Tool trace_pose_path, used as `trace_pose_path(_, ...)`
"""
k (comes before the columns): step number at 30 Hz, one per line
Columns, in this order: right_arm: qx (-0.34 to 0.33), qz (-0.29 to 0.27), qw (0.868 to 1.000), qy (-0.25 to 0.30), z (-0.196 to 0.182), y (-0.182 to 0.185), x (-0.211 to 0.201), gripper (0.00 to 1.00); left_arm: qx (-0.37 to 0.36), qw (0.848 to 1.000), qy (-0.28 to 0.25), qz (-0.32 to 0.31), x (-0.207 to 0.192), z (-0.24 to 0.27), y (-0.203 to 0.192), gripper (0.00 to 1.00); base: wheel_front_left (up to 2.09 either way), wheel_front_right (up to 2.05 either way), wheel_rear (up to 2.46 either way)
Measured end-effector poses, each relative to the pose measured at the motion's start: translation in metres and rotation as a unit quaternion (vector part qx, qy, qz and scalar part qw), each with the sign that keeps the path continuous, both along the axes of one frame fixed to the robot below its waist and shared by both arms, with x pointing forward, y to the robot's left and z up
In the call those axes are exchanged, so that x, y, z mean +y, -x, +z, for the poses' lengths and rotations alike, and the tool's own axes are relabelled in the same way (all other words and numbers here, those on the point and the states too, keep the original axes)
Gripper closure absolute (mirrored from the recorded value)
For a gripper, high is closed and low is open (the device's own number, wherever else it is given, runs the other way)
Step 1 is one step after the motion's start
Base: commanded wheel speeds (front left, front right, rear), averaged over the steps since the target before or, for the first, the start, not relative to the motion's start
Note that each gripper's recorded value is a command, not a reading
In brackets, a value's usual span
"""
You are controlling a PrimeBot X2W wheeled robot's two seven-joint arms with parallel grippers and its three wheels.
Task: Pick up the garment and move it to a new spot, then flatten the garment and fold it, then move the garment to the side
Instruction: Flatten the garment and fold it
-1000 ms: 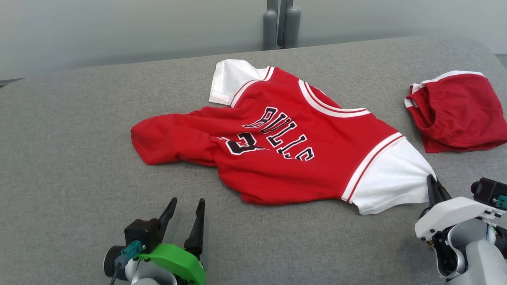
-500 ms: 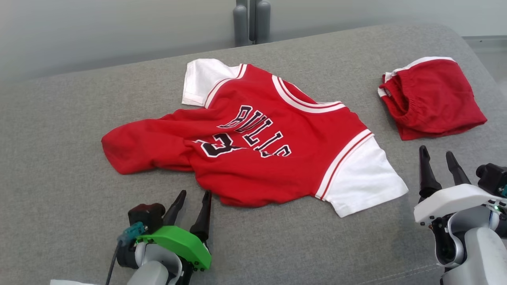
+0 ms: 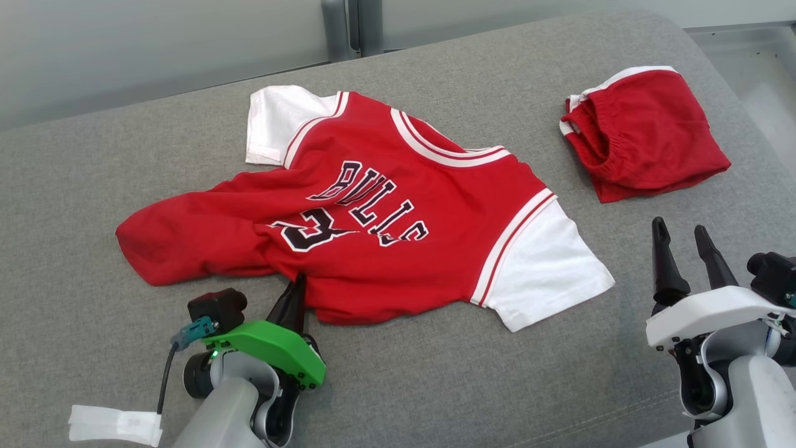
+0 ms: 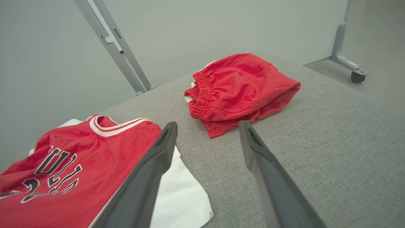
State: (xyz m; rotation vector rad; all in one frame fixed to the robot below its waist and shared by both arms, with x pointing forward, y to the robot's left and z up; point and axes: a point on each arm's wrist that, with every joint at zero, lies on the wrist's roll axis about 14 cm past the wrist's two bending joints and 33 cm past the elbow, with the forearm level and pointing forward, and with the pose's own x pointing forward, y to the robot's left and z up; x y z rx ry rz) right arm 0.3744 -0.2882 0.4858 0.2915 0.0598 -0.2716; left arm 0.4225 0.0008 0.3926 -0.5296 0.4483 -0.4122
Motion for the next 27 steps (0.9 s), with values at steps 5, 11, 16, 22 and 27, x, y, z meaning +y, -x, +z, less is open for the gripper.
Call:
trace_pose_path(5,-0.004,-0.004,1.0,-0.001,0.001,0.001,-0.002,0.0,-0.033,0.999,-0.042,0.005,0.009,0.008,-0.015,1.0,0.0,0.0,0.0)
trace_pose_path(11,-0.007,0.003,1.0,-0.004,0.001,-0.001,0.003,0.0,-0.123,0.986,-0.11,0.019,0.033,0.047,-0.049,1.0,0.0,0.0,0.0)
trace_pose_path(16,-0.008,0.008,1.0,-0.007,0.0,-0.002,0.007,0.0,-0.193,0.967,-0.166,0.001,0.036,0.087,-0.074,1.0,0.0,0.0,0.0)
trace_pose_path(22,-0.003,0.004,1.0,-0.011,-0.005,0.002,0.006,0.0,-0.206,0.958,-0.185,-0.079,-0.008,0.098,-0.071,1.0,0.0,0.0,0.0)
trace_pose_path(27,0.001,-0.003,1.0,-0.017,-0.011,0.007,0.003,0.0,-0.187,0.953,-0.189,-0.149,-0.052,0.081,-0.056,1.0,0.0,0.0,0.0)
